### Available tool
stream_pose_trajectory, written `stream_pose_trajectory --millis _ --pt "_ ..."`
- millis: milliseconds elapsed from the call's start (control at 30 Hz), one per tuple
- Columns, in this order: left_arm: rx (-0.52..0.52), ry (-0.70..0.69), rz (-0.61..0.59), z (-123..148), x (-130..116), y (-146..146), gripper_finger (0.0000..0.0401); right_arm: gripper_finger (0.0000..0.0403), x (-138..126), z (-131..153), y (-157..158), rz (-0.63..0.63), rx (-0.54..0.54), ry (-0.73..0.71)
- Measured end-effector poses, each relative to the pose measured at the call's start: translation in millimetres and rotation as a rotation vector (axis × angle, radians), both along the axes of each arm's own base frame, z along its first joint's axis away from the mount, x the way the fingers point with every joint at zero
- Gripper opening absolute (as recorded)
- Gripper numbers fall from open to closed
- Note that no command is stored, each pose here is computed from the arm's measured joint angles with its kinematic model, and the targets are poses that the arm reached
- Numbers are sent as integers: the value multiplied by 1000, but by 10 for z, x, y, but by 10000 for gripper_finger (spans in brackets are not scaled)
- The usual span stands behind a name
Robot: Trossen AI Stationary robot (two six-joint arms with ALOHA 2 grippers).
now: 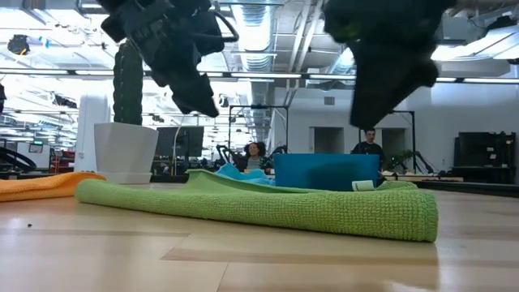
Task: Fold microfiber towels
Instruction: Fold the green towel
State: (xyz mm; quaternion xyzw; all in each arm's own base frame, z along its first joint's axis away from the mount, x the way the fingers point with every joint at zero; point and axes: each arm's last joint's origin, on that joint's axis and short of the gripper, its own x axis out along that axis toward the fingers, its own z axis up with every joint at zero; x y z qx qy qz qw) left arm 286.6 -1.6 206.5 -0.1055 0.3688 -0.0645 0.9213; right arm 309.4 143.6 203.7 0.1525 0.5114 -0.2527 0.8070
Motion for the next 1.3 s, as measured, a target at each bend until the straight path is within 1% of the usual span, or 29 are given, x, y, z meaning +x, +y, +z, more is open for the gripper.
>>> stream_pose_trajectory --millis 67,133,233,300,400,467,533,633,667,767,833,900,967,1133,1200,1300 --pt "-19 -49 21 -72 -8 -43 89 162 -33 -38 31 12 -2 4" --pt "-51 -90 40 -167 1 -109 63 159 -55 -133 24 13 5 -1" --pt "-85 -105 37 -314 2 -244 19 157 -101 -197 -7 18 72 -34" --pt "-77 -66 52 -429 0 -326 6 157 -127 -188 -41 20 126 -87" --pt "-59 -23 66 -566 54 -466 9 160 -233 -219 -150 6 146 -123" --pt "-64 -4 50 -648 73 -570 8 161 -281 -213 -217 -5 173 -182" --pt "-58 14 36 -721 114 -663 4 160 -386 -264 -282 -10 171 -178" --pt "-39 49 52 -829 137 -745 1 153 -432 -369 -279 8 192 -185" --pt "-41 55 59 -858 156 -759 2 150 -438 -390 -266 32 196 -191" --pt "-38 94 75 -935 141 -773 1 141 -333 -446 -177 151 220 -247" --pt "-33 116 86 -952 129 -767 0 133 -294 -484 -176 176 210 -242" --pt "-28 122 88 -953 124 -765 0 125 -233 -521 -193 166 209 -246" --pt "-14 124 82 -956 121 -763 0 118 -219 -607 -249 150 199 -205" --pt "-4 127 82 -959 118 -761 0 108 -156 -805 -373 117 234 -112" --pt "-2 129 80 -961 116 -761 0 107 -151 -791 -421 99 238 -105" --pt "1 137 80 -966 111 -759 0 105 -178 -734 -521 88 198 -95"
